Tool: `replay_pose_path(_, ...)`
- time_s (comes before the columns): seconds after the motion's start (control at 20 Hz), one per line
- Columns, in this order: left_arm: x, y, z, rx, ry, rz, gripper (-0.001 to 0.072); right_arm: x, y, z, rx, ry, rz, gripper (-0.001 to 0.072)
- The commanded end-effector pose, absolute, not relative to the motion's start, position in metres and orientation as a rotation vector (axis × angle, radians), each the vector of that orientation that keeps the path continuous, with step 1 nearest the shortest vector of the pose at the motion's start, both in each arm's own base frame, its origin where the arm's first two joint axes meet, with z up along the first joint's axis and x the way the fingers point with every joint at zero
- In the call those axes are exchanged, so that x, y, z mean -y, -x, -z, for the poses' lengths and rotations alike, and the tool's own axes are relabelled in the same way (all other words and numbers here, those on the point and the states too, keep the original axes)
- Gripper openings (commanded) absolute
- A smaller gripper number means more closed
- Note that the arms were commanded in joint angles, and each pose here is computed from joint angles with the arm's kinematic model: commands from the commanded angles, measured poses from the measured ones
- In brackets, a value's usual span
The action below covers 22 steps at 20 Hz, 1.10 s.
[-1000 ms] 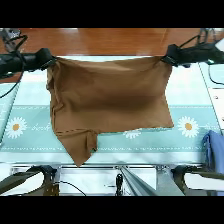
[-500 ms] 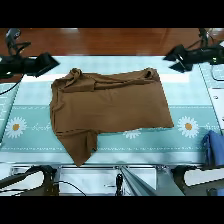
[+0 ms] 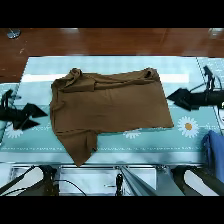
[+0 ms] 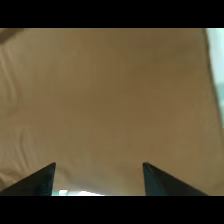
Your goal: Fold the shirts.
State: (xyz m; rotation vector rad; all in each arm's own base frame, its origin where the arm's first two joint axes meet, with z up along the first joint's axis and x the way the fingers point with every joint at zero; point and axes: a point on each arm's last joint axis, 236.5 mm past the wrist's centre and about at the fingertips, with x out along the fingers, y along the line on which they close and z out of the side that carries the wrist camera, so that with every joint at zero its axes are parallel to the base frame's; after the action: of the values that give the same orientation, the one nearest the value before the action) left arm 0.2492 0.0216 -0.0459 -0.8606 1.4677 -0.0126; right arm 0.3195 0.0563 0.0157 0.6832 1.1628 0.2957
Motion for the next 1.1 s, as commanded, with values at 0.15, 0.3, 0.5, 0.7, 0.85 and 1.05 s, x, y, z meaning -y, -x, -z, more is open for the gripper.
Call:
replay_pose_path(0.15, 0.009, -0.2, 0.087, -1.53, 1.004, -0.017, 0.0706, -0.082, -0.287, -0.018, -1.084, -0.755, -0.345, 0.0618)
replay_pose_path(0.3, 0.033, -0.216, 0.088, -1.442, 1.059, 0.073, 0.0705, -0.082, -0.287, -0.018, -1.085, -0.753, -0.345, 0.0618)
replay_pose_path(0.5, 0.054, -0.23, 0.099, -1.424, 1.021, 0.096, 0.0705, -0.08, -0.286, -0.015, -1.093, -0.753, -0.329, 0.0618)
replay_pose_path(0.7, 0.064, -0.246, 0.1, -1.385, 0.994, 0.118, 0.0322, -0.003, -0.29, -0.001, -1.09, -0.684, -0.083, 0.0618)
replay_pose_path(0.85, 0.064, -0.252, 0.091, -1.373, 0.959, 0.167, 0.0022, 0.081, -0.244, 0.032, -1.215, -0.721, 0.248, 0.0618)
replay_pose_path(1.05, 0.059, -0.269, 0.075, -1.335, 0.931, 0.195, 0.0022, 0.057, -0.208, 0.066, -1.39, -0.862, 0.244, 0.0618)
